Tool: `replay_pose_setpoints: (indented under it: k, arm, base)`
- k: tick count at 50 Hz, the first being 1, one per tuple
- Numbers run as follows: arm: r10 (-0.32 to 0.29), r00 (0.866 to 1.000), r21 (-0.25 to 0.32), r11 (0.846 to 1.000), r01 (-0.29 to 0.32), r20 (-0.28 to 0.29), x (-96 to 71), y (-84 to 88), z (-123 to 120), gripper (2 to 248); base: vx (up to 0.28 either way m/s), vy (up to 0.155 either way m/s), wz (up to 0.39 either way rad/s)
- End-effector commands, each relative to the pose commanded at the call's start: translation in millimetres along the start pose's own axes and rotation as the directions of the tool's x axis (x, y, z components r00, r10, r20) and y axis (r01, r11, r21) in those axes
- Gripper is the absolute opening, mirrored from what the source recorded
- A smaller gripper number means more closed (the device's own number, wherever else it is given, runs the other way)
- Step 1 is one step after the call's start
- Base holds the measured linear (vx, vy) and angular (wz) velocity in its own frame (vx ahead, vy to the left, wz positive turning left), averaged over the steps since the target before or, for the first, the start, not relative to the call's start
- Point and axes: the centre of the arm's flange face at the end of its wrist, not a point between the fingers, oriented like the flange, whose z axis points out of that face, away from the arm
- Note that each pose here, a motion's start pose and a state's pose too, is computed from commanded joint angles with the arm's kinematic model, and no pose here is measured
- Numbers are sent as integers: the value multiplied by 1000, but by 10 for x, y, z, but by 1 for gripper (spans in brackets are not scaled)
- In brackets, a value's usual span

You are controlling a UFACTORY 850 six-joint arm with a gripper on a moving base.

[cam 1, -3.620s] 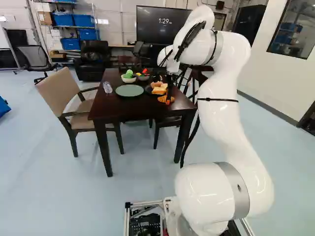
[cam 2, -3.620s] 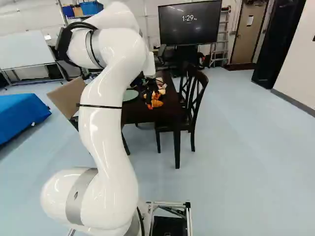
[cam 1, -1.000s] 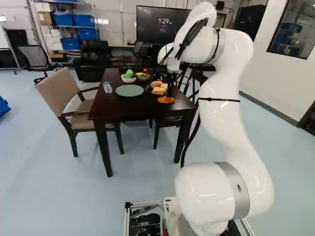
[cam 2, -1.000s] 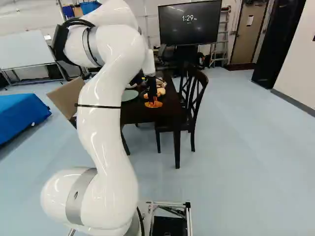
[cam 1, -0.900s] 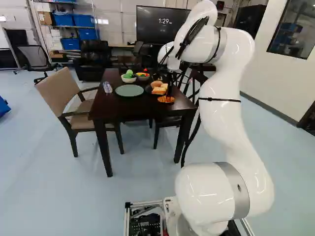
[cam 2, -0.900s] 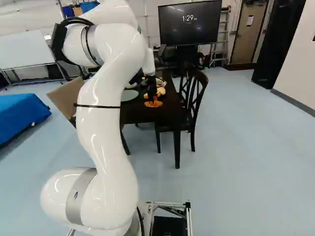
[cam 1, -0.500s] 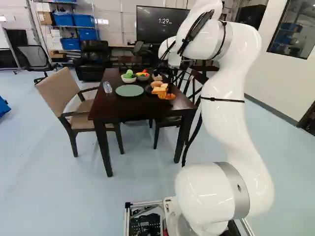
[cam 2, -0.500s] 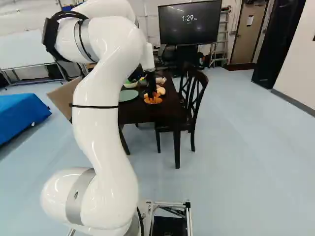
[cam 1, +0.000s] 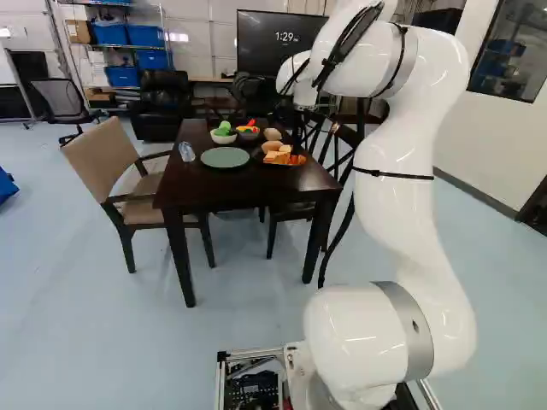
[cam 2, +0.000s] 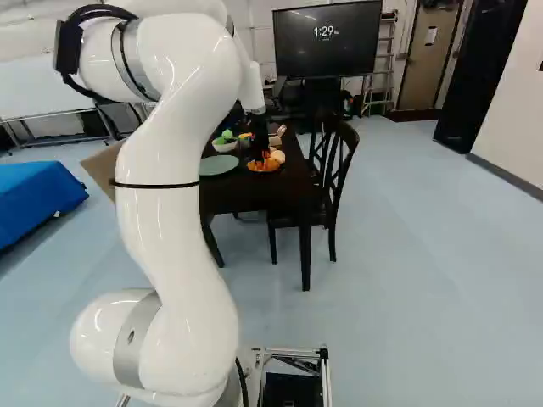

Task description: Move the croissant to the empty plate

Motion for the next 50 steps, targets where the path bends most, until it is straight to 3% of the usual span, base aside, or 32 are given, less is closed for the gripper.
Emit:
replay_pose_setpoints:
  k: [22, 50]
  arm:
    - [-11, 1000, -46, 999, 10, -12, 66, -39, -336, 108]
    - [-87, 995, -118, 990, 82, -44, 607, 17, -670, 108]
  base:
    - [0, 0, 0]
    - [0, 0, 0]
